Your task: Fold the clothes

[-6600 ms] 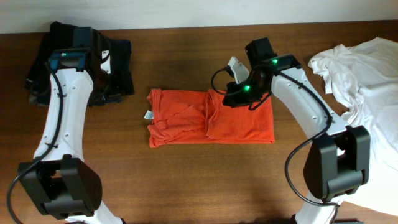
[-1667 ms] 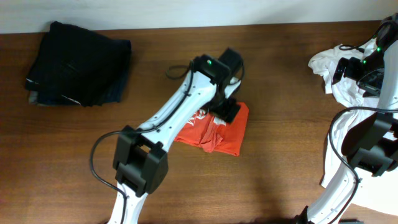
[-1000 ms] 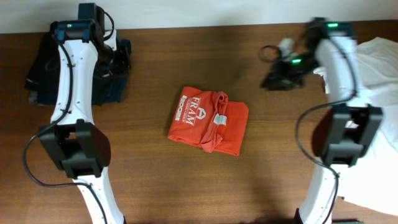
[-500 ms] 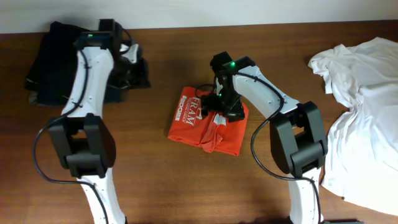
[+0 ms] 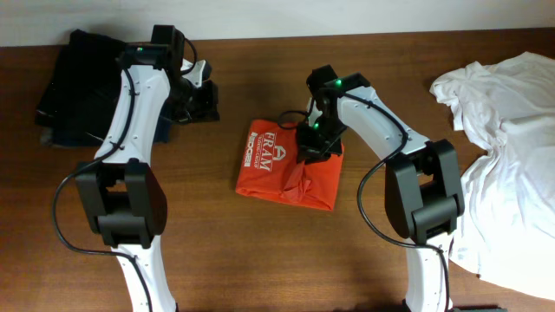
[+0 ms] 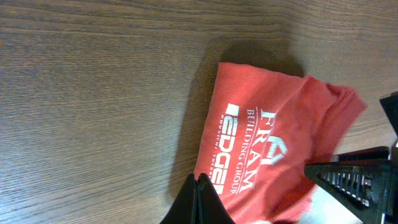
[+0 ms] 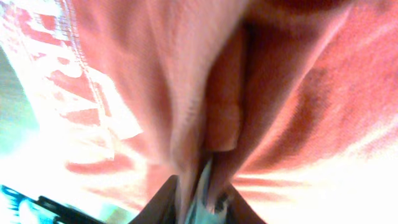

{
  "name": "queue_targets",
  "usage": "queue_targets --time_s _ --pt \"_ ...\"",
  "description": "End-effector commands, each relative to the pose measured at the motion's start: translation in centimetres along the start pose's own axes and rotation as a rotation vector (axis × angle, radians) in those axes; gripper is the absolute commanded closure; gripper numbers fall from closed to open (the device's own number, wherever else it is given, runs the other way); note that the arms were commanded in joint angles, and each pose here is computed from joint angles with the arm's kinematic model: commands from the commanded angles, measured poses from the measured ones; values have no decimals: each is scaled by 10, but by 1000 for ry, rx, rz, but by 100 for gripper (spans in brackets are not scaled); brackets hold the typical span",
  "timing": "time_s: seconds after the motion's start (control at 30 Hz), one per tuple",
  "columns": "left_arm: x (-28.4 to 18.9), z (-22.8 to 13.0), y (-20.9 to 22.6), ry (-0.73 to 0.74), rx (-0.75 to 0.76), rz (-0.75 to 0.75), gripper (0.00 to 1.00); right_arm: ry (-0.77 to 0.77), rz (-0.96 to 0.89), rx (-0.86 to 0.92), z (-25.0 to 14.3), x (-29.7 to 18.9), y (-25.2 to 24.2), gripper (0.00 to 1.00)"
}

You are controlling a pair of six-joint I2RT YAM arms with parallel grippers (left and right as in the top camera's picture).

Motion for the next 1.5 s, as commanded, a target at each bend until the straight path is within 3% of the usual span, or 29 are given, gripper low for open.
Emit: queue_targets --time_s 0.0,0.1,0.4,0.53,0.63,0.73,0.97,1.17,1.2,1.23,1.3,1.37,1.4,1.43,1.47 --pt "-2 -1 0 -2 26 6 99 11 -8 -52 -7 7 12 63" --pt "-2 -3 -1 7 23 7 99 -41 -157 -48 -11 20 12 49" --pt "-2 -6 2 20 33 31 99 -117 -223 55 7 9 -12 45" --pt "-2 -8 3 32 31 32 99 -137 -248 100 -5 29 3 53" --pt "-2 -10 6 39 28 59 99 -137 -249 96 -5 30 4 65" --pt "-2 -10 6 39 28 59 99 -153 -271 96 -4 29 1 96" --pt "-2 -9 6 35 29 58 99 -208 -319 106 -16 -40 -7 96" --pt "-2 -9 6 36 29 58 99 -117 -469 219 -38 1 -55 96" --pt "-2 -9 6 36 29 58 99 -101 -480 223 -43 13 -63 94" --pt "-2 -9 6 36 29 58 99 -96 -483 224 -45 18 -67 64" --pt "-3 -5 7 17 32 56 99 -107 -457 108 -36 -11 -55 38" --pt "-11 -1 0 -2 27 -23 100 -177 -404 96 -28 -73 -41 20" --pt "-14 -1 -9 0 26 -103 99 -199 -327 49 -28 -107 -32 18" --pt "-12 -4 -18 15 51 -123 100 -190 -202 -11 -29 -127 -26 44" --pt "-4 -13 -36 50 122 -128 100 -181 -179 20 -26 -131 -35 96"
Point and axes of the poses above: each gripper's point midway between its finger pads, its own x axis out along the fingers, its own y axis along the line the jaws close on, z = x × y, the point moved 5 cm from there along -x, back along the fingers, and after that the axes turned 3 degrees about x, right-handed, at the moved point
